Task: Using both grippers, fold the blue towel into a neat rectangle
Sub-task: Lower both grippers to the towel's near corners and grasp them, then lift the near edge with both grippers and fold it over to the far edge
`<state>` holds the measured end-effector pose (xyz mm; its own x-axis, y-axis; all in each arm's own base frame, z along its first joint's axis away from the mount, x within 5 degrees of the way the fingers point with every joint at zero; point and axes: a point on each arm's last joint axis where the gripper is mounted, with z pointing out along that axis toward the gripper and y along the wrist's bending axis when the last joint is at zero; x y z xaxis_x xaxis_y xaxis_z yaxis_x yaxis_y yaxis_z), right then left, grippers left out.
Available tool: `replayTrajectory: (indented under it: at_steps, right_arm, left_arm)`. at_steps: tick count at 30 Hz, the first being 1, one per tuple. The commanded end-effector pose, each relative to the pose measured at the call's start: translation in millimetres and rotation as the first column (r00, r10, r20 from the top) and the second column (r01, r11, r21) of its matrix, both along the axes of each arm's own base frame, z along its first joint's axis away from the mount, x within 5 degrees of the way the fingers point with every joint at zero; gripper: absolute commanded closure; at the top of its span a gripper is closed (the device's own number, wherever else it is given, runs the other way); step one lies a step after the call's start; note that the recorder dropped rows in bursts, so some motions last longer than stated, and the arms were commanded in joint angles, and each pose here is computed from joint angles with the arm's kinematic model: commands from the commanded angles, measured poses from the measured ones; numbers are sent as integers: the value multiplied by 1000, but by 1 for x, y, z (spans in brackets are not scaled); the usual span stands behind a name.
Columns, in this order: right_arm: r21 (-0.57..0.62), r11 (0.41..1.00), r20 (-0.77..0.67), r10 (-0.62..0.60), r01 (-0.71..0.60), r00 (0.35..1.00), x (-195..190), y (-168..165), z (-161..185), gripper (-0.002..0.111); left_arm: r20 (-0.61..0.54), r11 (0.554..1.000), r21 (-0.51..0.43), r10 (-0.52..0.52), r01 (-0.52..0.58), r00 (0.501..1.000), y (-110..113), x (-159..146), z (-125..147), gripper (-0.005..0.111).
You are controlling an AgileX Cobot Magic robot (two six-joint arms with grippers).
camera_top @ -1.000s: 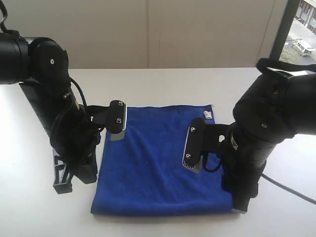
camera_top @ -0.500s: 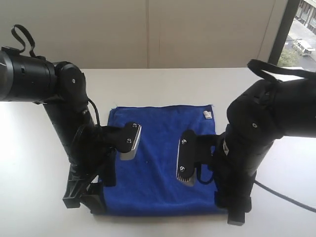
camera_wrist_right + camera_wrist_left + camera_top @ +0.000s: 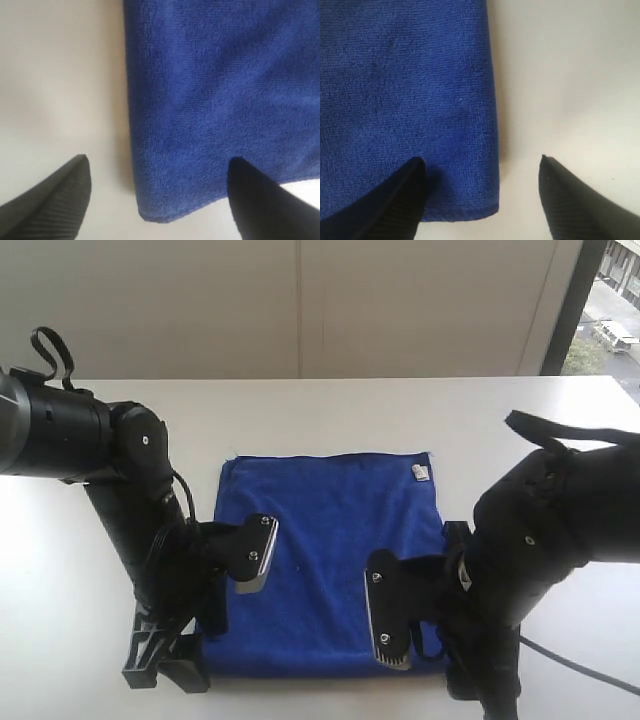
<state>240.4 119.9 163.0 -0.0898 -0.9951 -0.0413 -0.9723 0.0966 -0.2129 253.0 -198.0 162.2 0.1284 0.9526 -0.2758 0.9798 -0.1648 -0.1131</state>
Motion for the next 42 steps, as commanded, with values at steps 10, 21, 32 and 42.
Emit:
replayTrajectory:
  at_steps: [10,21,32,42]
  right_arm:
    - [-29,998,-21,48,-48,999,1,-1,-31,38]
    - [-43,998,-51,47,-49,998,1,-1,-39,57]
    - [-74,997,-116,12,-21,993,-9,-6,-26,105]
    - [7,1000,-13,20,-20,1000,-31,6,29,108]
  left_arm:
    - [16,1000,15,13,-13,1000,6,-8,-16,39]
    - [39,1000,25,17,-18,999,10,-10,-23,68]
    - [-51,998,58,-36,39,998,17,-23,-9,107]
    - [64,998,-26,-49,51,997,26,-39,50,107]
